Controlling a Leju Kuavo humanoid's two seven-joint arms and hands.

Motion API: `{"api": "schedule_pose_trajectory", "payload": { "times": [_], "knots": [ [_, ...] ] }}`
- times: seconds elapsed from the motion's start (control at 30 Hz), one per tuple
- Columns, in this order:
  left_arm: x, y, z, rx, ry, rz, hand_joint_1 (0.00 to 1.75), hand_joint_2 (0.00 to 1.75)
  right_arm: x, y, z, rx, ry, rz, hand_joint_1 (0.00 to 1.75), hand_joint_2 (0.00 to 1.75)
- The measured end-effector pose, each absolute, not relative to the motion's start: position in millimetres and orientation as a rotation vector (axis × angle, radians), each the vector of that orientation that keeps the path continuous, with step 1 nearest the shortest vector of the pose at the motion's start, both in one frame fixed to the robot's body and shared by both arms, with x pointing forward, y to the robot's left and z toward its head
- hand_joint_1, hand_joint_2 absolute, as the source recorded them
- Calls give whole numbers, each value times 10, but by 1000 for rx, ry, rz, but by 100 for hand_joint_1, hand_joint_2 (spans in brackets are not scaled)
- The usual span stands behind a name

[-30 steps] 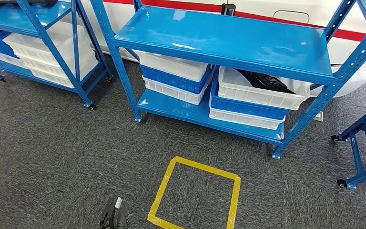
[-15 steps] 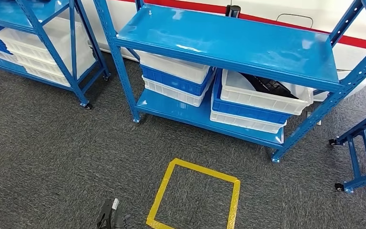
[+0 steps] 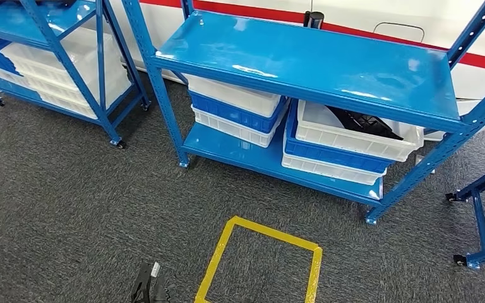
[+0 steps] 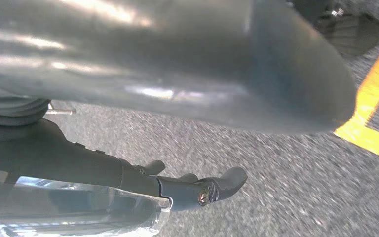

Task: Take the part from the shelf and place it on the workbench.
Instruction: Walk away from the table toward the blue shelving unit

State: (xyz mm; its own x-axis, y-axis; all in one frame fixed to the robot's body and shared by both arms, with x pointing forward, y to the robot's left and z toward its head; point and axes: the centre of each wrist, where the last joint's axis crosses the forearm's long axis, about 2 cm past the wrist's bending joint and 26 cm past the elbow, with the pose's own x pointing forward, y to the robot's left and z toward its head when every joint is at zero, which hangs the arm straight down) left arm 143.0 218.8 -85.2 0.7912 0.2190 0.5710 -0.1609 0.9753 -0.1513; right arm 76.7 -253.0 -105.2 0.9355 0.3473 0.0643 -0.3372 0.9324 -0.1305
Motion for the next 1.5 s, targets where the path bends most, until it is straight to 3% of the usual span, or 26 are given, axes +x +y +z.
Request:
{"api": "schedule_pose_trajectory", "payload": {
  "times": [1.5],
  "knots": [
    [1396,2205,-865,-90,-617,214,0,0,782,-2522,-1049,-115,-88,359,0,0]
  ]
}}
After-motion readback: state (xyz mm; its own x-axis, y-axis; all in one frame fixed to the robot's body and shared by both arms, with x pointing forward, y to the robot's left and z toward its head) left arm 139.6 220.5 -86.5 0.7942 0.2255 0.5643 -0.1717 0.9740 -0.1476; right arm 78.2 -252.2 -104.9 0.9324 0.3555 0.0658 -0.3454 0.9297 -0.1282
